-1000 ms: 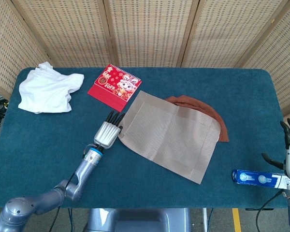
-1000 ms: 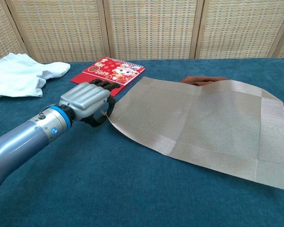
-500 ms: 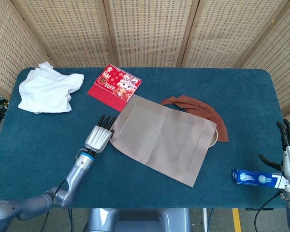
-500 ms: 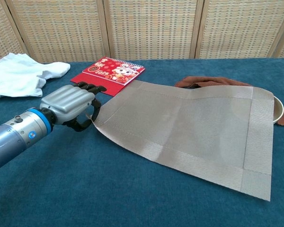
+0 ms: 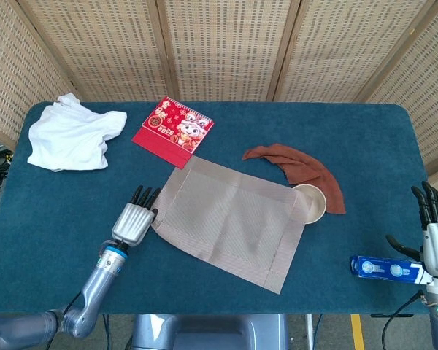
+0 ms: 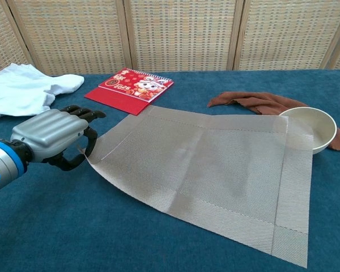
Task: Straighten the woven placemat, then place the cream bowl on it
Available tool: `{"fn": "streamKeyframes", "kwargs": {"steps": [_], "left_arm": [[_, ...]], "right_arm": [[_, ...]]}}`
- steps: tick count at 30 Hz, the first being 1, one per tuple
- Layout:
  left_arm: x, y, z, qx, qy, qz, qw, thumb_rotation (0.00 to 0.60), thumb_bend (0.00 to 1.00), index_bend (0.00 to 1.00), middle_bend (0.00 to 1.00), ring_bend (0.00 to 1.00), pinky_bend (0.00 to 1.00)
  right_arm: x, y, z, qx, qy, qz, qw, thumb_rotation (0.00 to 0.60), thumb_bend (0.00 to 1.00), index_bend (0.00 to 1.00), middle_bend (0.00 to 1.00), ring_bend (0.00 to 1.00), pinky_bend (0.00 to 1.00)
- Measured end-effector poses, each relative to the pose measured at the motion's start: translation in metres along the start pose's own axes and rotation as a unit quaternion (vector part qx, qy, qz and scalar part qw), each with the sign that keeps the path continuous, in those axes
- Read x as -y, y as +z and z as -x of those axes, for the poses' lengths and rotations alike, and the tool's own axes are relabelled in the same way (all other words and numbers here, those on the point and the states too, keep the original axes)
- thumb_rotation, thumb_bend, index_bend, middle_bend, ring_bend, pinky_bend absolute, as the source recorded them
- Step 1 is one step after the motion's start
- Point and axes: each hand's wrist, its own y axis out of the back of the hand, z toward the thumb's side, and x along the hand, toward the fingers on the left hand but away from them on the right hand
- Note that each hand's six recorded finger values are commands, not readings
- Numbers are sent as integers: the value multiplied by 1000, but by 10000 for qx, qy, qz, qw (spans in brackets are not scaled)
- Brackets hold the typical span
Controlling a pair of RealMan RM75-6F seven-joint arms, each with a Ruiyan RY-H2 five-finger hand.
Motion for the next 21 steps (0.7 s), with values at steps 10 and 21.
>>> {"fn": "streamKeyframes", "kwargs": {"steps": [10,21], "left_arm": [[-2,0,35,-139,-390,231,9989,600,493,666,0,0,0],[0,-5,56,66,-660,445,9968,600,492,671,0,0,0]], "right_arm": [[0,8,-5,-122,13,5,9999,600,275,85,0,0,0],[-1,10,-7,-152,5,-22,9999,600,275,90,0,0,0]]}}
